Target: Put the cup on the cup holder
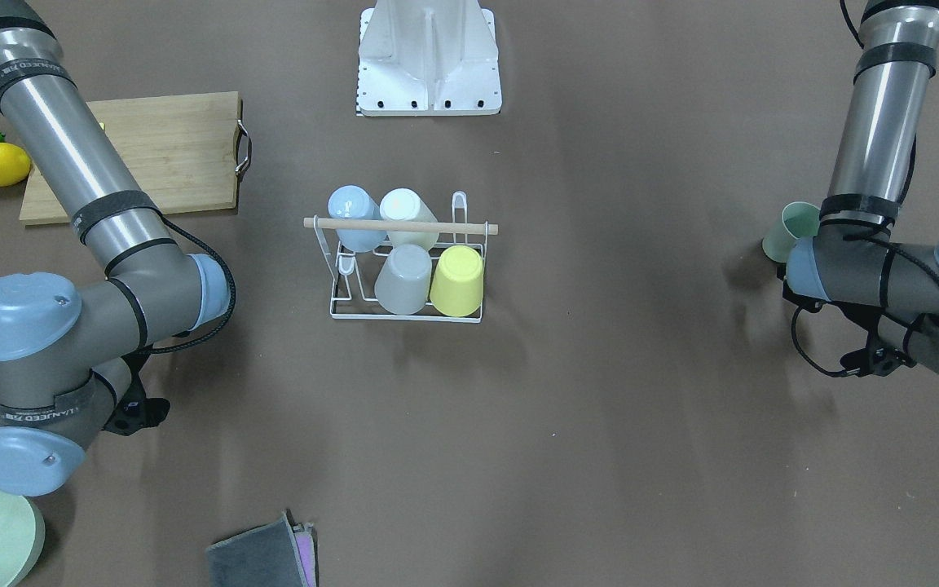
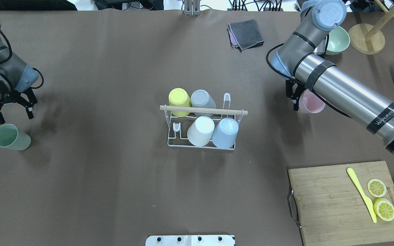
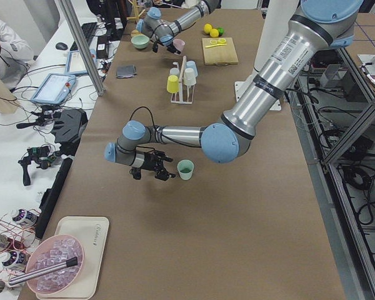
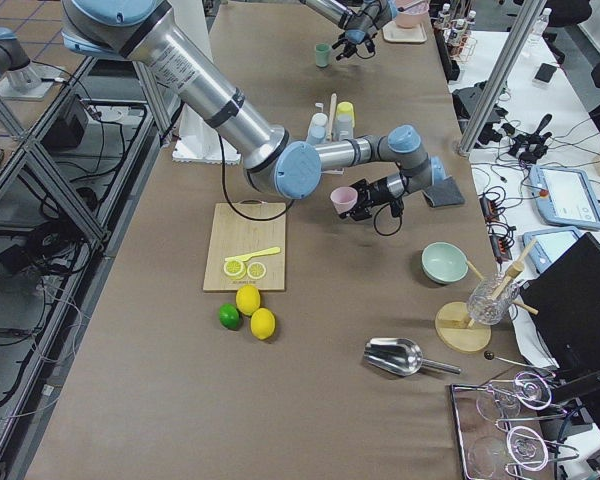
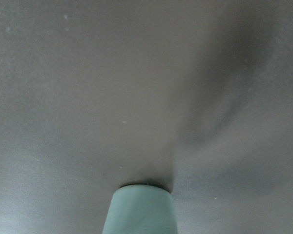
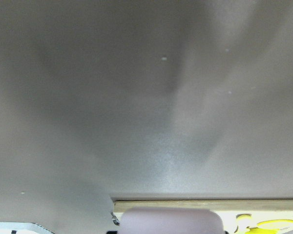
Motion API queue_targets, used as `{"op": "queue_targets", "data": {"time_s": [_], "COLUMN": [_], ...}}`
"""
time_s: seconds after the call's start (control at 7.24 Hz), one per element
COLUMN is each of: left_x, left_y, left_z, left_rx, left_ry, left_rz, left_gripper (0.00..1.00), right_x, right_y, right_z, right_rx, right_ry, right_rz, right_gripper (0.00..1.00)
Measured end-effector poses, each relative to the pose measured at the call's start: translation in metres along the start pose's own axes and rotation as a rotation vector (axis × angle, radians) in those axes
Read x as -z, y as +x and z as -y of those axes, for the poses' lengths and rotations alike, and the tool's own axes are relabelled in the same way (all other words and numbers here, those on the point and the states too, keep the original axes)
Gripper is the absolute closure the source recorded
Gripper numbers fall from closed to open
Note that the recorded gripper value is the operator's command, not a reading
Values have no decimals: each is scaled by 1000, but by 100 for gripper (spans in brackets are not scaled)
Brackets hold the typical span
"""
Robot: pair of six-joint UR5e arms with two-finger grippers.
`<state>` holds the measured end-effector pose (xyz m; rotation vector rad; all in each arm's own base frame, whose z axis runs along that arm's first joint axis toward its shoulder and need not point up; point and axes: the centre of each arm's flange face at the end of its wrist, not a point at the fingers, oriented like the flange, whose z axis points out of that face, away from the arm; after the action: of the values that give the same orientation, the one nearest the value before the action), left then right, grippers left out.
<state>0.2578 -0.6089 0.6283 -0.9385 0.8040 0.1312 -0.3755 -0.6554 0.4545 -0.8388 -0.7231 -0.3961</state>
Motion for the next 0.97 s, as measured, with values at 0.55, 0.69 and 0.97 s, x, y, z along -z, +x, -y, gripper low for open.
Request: {"op": "queue_targets", "data": {"time_s": [0.55, 0.69, 0.97], "left_x": [-18, -23, -26], "left_y": [4, 5, 5], "left_z": [1, 1, 0], "left_rx": [3, 5, 9], "left_ry": [-29, -39, -49], "left_rz": [16, 19, 21], "left_gripper": [3, 3, 3], "right_x": [92, 111, 136], "right_y": [-55, -69, -107], "right_z": [-61, -76, -105], "right_rx": [191, 232, 250], "right_ry": [270, 373, 574], "right_rz": [-122, -189, -200], "right_gripper": [100, 100, 100]}}
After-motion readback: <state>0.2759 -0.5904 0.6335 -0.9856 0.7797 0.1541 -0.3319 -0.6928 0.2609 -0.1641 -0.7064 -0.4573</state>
